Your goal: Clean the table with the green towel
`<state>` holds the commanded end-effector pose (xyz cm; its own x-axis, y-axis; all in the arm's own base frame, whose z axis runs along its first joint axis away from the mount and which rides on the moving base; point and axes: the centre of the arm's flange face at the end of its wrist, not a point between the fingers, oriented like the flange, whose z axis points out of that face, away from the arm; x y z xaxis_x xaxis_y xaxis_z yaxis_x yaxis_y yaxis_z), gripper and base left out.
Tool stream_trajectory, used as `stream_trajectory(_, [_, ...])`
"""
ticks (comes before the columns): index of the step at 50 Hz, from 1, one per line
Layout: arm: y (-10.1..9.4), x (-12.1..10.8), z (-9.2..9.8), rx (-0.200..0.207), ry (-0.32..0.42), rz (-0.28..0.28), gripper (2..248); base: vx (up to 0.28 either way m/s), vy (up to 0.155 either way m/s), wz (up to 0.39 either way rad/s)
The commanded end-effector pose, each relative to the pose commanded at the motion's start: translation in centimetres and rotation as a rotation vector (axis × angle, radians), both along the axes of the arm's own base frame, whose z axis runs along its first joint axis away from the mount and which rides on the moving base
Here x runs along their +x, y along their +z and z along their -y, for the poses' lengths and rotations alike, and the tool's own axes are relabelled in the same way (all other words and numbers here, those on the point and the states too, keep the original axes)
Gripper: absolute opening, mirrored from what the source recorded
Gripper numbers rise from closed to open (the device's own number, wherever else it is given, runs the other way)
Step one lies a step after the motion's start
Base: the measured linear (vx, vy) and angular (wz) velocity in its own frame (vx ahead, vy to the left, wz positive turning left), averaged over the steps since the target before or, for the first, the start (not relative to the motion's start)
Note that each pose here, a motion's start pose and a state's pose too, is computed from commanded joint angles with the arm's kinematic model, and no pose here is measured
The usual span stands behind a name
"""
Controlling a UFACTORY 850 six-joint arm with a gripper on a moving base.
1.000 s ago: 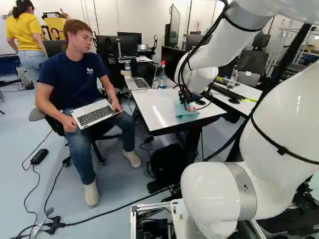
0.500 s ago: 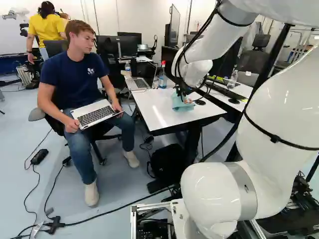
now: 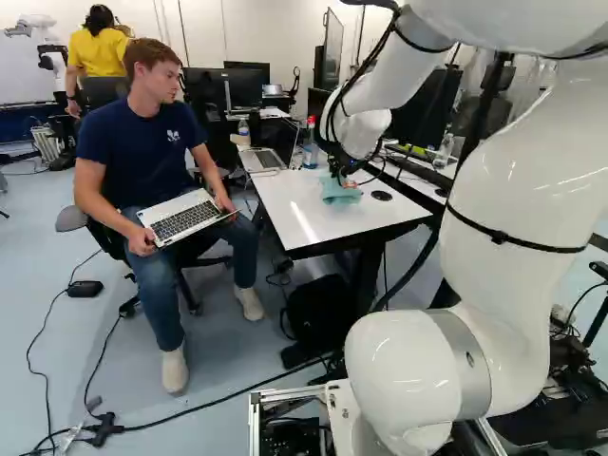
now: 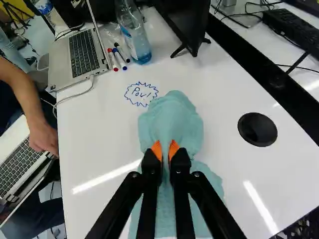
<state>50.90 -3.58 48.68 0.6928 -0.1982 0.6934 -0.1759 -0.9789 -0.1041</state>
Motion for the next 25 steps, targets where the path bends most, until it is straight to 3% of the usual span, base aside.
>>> stream_trajectory(25, [-0.1, 5.0, -1.1, -0.001, 0.026, 0.014, 36, 0.000, 0.000, 0.000])
